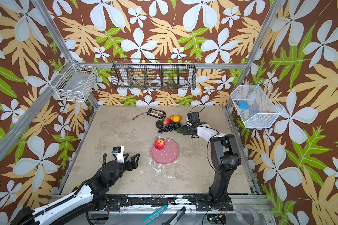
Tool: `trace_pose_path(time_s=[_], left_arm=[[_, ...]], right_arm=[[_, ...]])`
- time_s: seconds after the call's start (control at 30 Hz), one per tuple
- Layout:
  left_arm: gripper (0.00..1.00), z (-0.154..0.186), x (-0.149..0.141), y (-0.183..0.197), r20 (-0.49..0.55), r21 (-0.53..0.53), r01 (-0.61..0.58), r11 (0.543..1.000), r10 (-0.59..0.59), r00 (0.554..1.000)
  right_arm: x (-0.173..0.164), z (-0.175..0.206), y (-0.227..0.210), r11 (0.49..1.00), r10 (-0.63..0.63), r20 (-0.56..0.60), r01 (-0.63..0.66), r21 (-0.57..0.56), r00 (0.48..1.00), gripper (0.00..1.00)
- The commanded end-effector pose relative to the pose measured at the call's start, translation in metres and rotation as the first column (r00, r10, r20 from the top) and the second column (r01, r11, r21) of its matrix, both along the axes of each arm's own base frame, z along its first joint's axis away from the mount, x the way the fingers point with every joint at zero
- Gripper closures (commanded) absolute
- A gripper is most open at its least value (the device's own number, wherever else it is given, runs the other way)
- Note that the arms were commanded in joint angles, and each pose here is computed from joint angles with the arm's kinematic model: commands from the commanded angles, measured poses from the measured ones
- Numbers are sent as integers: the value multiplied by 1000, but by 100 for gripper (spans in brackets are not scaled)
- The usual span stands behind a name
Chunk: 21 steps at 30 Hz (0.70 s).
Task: Arrange fruit in a fruit bowl
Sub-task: Pick up the fruit from the top-right of the table.
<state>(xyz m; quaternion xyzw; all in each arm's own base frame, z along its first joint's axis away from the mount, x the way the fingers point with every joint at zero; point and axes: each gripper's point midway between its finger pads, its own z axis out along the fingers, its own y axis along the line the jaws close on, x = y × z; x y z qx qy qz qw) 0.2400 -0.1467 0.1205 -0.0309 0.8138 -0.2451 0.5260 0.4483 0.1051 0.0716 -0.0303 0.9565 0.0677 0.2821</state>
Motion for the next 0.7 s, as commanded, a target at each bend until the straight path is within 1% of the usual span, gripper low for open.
trace_pose_path(time_s=[0.0,0.13,0.33,0.5,0.67], left_arm=[[11,11,1,-8,25,-38,31,999,-30,999],[12,15,-1,-22,6,-86,86,993,-86,996],[15,38,-4,-65,-24,-174,251,952,-259,965],[20,48,-2,-97,-37,-192,362,912,-375,926],[25,50,3,-115,-48,-190,409,893,-424,904]], right_arm=[[-13,8,9,996,4,7,-4,84,1000,38],[-42,13,19,985,30,3,-30,169,1000,39],[-83,29,45,968,97,18,-99,232,995,39],[-118,44,79,945,172,43,-177,274,984,38],[-143,58,108,919,231,66,-241,312,971,39]])
